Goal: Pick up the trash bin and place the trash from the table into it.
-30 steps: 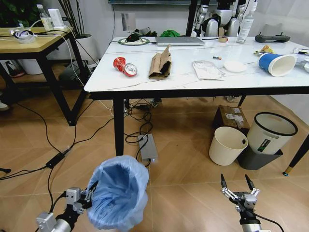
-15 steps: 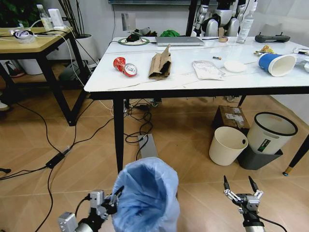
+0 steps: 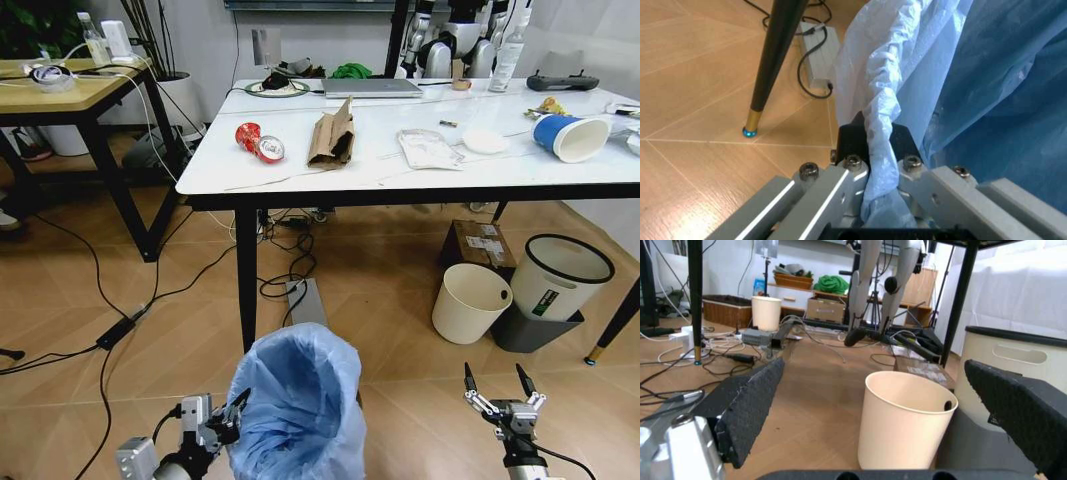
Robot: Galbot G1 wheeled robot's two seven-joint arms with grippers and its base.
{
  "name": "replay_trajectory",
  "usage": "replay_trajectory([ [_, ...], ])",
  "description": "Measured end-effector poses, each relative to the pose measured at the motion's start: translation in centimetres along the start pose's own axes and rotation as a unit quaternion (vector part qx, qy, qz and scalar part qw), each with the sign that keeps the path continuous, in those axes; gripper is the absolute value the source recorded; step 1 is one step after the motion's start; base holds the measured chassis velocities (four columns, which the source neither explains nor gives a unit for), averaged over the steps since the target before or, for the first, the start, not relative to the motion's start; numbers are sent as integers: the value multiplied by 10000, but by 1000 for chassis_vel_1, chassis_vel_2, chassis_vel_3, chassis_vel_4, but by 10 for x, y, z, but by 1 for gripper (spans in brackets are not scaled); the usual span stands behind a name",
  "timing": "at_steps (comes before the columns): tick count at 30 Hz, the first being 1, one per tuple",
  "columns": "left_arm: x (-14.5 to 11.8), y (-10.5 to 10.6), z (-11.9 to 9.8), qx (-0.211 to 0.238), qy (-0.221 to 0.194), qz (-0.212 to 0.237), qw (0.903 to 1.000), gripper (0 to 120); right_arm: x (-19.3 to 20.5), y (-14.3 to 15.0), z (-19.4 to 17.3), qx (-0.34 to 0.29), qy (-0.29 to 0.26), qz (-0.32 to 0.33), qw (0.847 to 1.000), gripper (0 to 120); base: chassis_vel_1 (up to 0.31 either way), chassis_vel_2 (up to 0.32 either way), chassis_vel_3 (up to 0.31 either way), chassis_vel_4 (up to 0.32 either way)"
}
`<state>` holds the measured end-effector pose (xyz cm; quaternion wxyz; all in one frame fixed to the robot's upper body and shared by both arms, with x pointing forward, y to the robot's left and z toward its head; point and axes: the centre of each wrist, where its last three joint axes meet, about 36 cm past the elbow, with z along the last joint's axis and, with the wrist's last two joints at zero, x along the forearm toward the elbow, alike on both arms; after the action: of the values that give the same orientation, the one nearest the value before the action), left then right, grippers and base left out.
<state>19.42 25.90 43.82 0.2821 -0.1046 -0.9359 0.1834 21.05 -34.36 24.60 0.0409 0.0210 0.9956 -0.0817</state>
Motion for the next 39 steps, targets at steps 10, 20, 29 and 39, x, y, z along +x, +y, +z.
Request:
replay_trajectory([
  [10,-5,13,6,94,-136,-100,9998,0,1,1,1,-47,-4,18,10000,100,0,0,0,0],
  [20,-5,16,17,172,-135,-202,9996,0,-3,4,1,-227,-107,114,9996,100,0,0,0,0],
  [29,3,10,9,145,-131,-164,9997,0,-1,2,3,-266,-98,106,9995,100,0,0,0,0],
  [39,13,18,3,-155,-1,-133,9998,0,-3,-1,7,-253,-81,16,9996,100,0,0,0,0],
])
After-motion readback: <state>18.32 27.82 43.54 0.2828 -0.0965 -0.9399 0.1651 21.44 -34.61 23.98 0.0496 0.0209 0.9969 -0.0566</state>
